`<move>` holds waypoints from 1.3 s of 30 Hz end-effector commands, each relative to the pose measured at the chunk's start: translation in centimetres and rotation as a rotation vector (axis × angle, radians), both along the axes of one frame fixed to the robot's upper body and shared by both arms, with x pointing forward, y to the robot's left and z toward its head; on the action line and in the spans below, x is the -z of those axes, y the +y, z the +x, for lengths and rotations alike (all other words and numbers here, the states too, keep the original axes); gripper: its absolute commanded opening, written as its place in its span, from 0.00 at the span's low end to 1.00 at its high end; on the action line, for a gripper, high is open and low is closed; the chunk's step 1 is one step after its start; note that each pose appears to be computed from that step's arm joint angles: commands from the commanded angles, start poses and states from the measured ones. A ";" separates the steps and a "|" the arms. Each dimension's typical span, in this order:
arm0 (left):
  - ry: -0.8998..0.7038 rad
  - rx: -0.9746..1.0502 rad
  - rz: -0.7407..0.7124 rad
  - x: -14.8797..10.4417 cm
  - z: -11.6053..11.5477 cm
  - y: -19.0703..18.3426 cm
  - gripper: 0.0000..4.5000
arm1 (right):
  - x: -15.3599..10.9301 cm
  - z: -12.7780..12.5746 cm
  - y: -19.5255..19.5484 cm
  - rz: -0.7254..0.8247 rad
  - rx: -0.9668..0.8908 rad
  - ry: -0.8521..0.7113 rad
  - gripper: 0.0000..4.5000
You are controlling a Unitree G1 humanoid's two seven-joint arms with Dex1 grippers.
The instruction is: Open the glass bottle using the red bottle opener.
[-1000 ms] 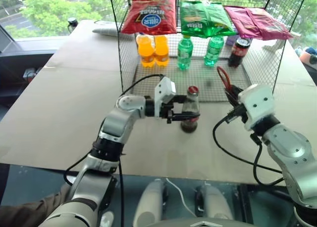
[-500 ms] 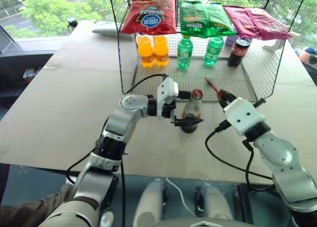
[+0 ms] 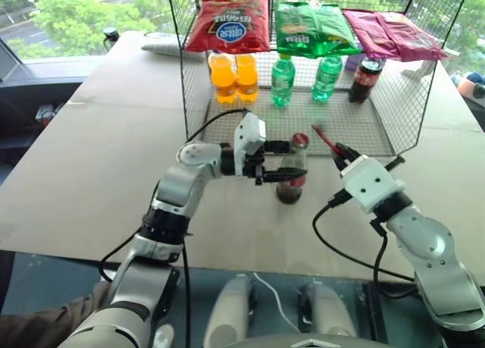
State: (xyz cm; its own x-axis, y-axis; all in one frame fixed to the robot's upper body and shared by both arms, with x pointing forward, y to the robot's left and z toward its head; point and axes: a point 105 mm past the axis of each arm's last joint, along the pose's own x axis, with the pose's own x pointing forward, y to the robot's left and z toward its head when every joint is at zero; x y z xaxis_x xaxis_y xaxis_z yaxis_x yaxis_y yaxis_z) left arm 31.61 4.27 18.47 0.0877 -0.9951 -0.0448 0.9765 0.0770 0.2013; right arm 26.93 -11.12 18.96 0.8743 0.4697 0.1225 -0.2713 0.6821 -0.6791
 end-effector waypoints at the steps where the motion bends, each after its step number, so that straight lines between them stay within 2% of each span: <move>1: -0.058 0.032 -0.025 -1.6 -0.6 -0.3 0.61 | -1.6 -0.7 -0.3 -0.004 -0.002 -0.073 0.00; 16: -0.067 0.059 -0.010 -1.2 -0.9 -0.9 0.61 | -1.1 -0.9 1.1 -0.119 -0.051 -0.138 0.00; 25: -0.062 0.044 -0.018 -1.5 -0.5 -1.0 0.61 | 0.5 -0.6 2.0 -0.095 -0.083 -0.122 0.00; 39: -0.051 0.023 -0.013 -2.3 -0.1 -0.9 0.61 | 1.5 -0.7 3.4 -0.080 -0.048 -0.196 0.00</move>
